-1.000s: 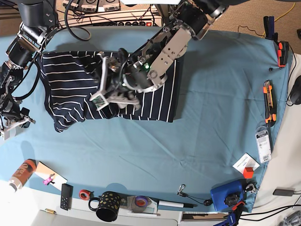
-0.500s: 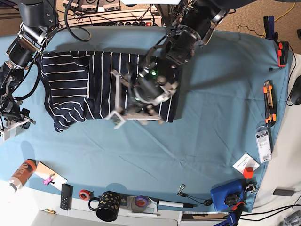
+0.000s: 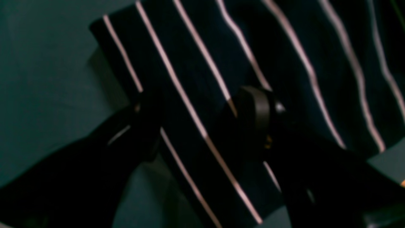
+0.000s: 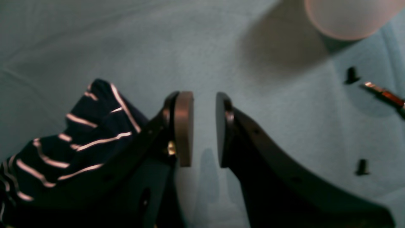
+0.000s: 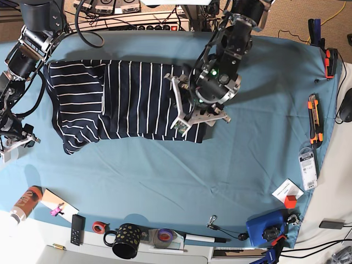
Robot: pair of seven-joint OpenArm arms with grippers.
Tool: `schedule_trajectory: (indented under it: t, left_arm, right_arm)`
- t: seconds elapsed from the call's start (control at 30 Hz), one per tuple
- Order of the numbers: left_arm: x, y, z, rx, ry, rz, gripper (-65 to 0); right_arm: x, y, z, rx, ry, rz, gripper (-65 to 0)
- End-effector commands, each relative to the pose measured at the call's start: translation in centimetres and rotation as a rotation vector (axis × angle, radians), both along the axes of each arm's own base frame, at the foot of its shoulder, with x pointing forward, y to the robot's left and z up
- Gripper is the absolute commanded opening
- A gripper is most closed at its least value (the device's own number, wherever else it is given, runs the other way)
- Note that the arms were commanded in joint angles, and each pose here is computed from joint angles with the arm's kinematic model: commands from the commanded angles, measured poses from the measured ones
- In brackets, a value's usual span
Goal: Layout the t-shirt on the table in an organized manner, then fold the t-shirt properly
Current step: 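Release the folded end with the left gripper and raise it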
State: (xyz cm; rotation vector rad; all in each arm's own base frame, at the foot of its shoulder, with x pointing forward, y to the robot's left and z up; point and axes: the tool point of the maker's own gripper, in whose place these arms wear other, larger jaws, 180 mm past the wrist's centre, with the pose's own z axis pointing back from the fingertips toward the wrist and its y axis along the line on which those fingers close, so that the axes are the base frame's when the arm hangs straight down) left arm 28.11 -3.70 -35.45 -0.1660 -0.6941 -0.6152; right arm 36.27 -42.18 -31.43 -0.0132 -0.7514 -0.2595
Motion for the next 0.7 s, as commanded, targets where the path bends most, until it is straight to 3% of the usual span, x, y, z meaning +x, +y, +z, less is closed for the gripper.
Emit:
schedule_trajectory:
  t: [0.0,0.1,0.17,0.27,0.33,0.5,0.67]
  left_arm:
    - [0.5,-0.4,0.8,-0.026,-0.04,-0.006,-28.4]
    - [0.5,0.3,0.2,-0.01,-0.043,-0.009,-28.4]
    - [0.6,0.3,0.3,-0.009,-0.047,-0.01,-28.4]
    - [1.0,0.1,0.7,-0.014,-0.057,-0.009,-28.3]
    - [1.3,0.1,1.0,-0.017,-0.065,-0.01,-28.3]
    - [1.5,-0.2,1.3,-0.031,-0.069,-0.014,-28.3]
    - [1.5,-0.1,1.2,-0.031,-0.068,-0.013,-28.3]
  right_arm:
    - [0.9,-1.1,2.6,-0.031,-0.066,-0.002,-51.6]
    - [0.9,-1.1,2.6,-0.032,-0.066,0.001,-51.6]
    - [0.9,-0.5,2.5,-0.043,-0.058,0.054,-51.4]
    - [0.7,0.2,2.2,-0.034,-0.036,0.104,-41.4]
    - [0.7,0.8,2.2,0.004,-0.032,0.118,-34.5]
    - [0.2,2.9,2.7,0.152,-0.017,0.164,-33.7]
    - [0.6,3.3,7.2,0.255,-0.17,0.251,-33.7]
